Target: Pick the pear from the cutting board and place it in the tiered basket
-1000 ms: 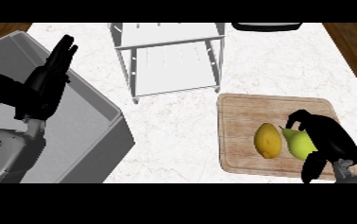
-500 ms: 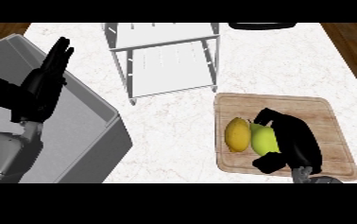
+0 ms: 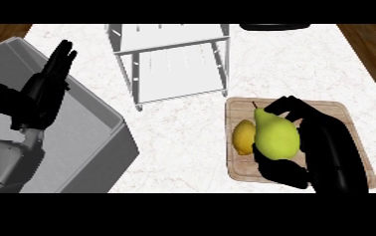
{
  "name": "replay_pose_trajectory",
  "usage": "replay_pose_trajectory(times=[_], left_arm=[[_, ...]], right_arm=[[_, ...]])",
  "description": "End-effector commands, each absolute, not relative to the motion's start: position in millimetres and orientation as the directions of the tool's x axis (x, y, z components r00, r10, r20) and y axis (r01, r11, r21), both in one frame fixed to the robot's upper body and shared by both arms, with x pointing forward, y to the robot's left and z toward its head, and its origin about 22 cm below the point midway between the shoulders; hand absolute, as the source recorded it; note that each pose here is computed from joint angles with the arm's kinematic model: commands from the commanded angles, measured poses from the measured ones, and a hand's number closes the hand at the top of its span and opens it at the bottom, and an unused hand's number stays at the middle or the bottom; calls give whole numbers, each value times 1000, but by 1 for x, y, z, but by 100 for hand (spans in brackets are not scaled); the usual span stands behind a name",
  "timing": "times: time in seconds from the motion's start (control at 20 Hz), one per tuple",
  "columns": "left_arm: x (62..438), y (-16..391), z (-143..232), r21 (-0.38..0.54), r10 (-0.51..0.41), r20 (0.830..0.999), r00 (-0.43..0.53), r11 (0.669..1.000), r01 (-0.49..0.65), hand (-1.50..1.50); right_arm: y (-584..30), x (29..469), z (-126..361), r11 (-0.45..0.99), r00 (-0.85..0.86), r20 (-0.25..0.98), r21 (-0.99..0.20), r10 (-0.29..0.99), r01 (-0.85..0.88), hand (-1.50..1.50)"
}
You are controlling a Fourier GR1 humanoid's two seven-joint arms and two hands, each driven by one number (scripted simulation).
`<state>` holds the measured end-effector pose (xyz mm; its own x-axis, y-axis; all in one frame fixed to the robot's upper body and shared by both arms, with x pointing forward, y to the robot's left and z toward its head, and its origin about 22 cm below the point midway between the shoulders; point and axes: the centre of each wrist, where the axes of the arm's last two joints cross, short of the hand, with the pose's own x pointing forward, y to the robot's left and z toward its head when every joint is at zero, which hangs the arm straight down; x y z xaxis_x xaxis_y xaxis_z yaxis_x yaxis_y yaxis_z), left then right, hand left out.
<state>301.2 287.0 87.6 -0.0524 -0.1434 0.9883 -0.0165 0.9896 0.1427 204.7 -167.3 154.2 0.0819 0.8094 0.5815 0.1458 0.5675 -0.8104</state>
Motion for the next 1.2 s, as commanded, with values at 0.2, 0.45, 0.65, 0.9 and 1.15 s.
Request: replay_pose_trajectory(times=[0.2, 0.45, 0.65, 0.9, 1.15], left_arm=[[277, 245, 28, 16, -37, 986, 165, 991, 129, 0], [285, 242, 40, 28, -51, 988, 149, 988, 149, 0], [286, 240, 41, 18, -43, 989, 142, 985, 174, 0], [292, 229, 45, 13, -35, 990, 137, 987, 161, 0], [293, 229, 45, 21, -44, 990, 131, 985, 171, 0]], right_arm=[[-158, 178, 225, 594, -53, 611, -743, 790, 309, 150], [-146, 187, 249, 539, -57, 553, -776, 831, 327, 150], [-132, 213, 261, 500, -40, 515, -806, 856, 315, 150], [-116, 243, 282, 557, -20, 580, -773, 815, 304, 150], [-95, 276, 304, 566, 16, 598, -767, 802, 303, 150]])
